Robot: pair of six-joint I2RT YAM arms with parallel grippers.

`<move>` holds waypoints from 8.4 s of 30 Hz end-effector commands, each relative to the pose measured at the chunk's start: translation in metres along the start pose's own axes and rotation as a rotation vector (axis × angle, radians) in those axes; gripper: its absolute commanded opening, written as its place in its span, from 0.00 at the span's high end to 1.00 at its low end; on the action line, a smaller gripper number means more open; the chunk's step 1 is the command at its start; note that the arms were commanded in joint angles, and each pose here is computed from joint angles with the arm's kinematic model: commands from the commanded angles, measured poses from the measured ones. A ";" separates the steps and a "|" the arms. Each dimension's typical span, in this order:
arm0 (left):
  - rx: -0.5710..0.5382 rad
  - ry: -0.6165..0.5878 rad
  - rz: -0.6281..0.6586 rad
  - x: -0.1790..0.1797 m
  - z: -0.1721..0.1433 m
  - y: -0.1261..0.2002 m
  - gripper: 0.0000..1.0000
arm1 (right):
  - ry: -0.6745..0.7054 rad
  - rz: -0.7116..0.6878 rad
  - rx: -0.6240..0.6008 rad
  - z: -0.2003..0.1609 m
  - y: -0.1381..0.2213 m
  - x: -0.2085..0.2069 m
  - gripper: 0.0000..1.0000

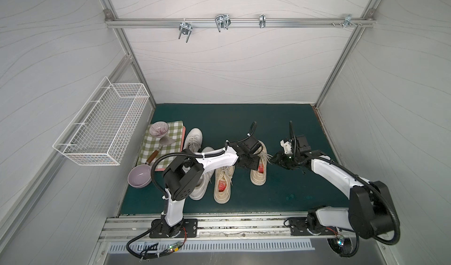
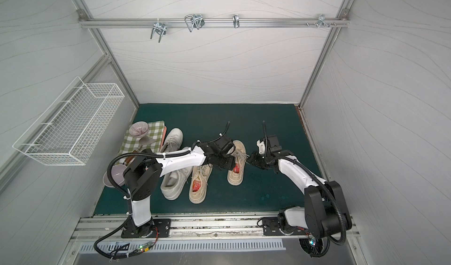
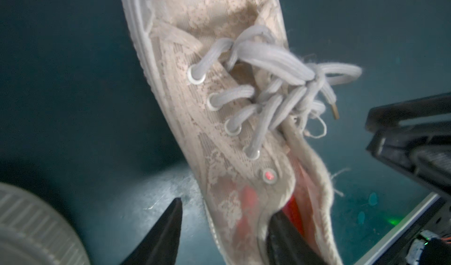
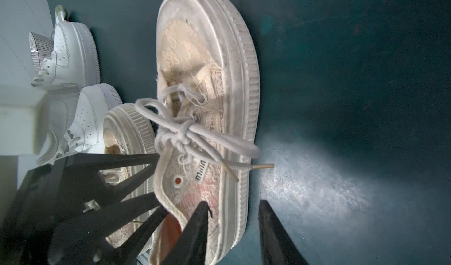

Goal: Remove the insole from the shoe
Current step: Untie the shoelace on the shoe.

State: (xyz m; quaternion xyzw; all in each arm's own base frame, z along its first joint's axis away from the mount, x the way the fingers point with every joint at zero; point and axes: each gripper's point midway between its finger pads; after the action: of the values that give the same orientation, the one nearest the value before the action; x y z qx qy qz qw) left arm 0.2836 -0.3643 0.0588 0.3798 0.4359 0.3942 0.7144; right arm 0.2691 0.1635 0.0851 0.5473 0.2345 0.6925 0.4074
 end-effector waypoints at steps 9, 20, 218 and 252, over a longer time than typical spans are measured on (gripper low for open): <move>-0.048 -0.052 0.032 0.002 0.013 -0.001 0.86 | 0.046 0.011 -0.013 0.009 -0.004 0.015 0.66; -0.054 -0.080 0.030 0.008 0.006 0.003 1.00 | 0.083 -0.028 -0.015 0.008 -0.004 0.019 0.69; -0.158 0.092 0.071 0.073 0.029 0.042 1.00 | 0.090 -0.293 -0.110 0.039 0.021 -0.009 1.00; -0.155 0.028 0.030 0.030 0.024 0.041 1.00 | 0.202 -0.406 -0.200 0.035 0.076 0.009 0.32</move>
State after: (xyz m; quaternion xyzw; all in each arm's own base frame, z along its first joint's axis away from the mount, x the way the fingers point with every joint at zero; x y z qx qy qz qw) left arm 0.2950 -0.2980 0.0588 0.3687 0.4219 0.4488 0.6962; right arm 0.2834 0.1217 0.1335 0.4126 0.3049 0.6533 0.5568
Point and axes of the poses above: each gripper's point midway between its finger pads, its own y axis back along the fingers, its own x axis along the line the jaws close on, z = x × y, and after that the axes turned 3 degrees about y, right-handed
